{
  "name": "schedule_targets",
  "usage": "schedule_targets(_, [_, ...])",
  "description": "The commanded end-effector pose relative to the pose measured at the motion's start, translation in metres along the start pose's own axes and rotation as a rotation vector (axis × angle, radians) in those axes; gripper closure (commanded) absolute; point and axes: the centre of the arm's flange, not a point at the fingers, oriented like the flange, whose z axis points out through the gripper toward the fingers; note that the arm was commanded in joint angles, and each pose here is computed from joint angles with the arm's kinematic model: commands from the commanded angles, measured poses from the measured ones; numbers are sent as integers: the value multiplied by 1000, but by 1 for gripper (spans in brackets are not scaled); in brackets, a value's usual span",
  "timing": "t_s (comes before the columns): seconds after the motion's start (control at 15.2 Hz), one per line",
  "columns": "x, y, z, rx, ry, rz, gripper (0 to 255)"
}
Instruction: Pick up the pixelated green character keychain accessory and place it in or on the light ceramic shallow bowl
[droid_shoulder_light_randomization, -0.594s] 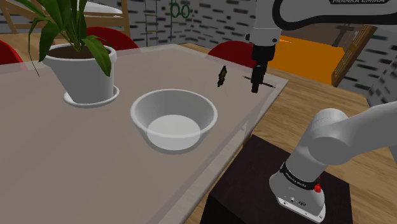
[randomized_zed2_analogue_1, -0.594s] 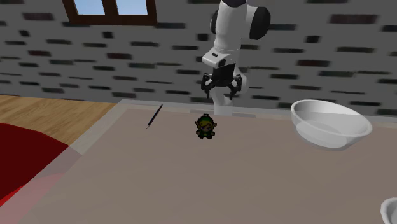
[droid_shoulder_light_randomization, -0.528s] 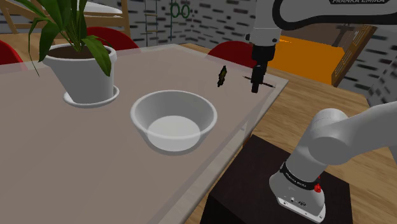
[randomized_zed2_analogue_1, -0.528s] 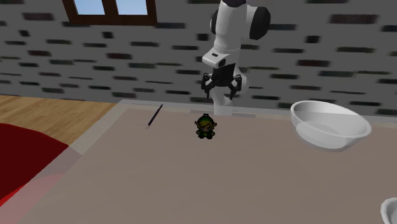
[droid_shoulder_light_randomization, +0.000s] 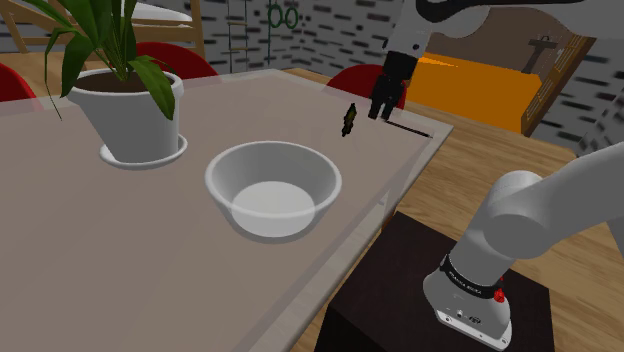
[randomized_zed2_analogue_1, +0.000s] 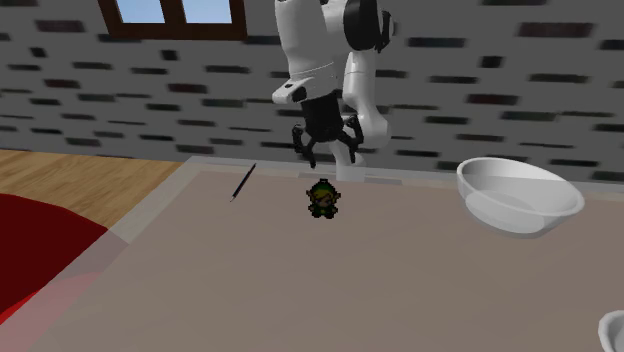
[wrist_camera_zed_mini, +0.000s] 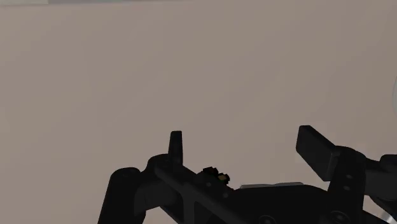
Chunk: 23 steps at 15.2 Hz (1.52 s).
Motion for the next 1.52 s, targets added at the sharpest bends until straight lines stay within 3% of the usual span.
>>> schedule_targets(0.0, [14, 21, -6, 91, 59, 46, 0])
schedule_targets(0.33, [46, 79, -17, 310, 199, 154, 0])
schedule_targets(0.4, [48, 84, -17, 328, 210, 163, 0])
schedule_targets(0.86, [57, 72, 20, 328, 210, 163, 0])
schedule_targets(1.39, [57, 72, 20, 328, 210, 163, 0])
schedule_targets(1.45, [57, 72, 20, 328, 210, 163, 255])
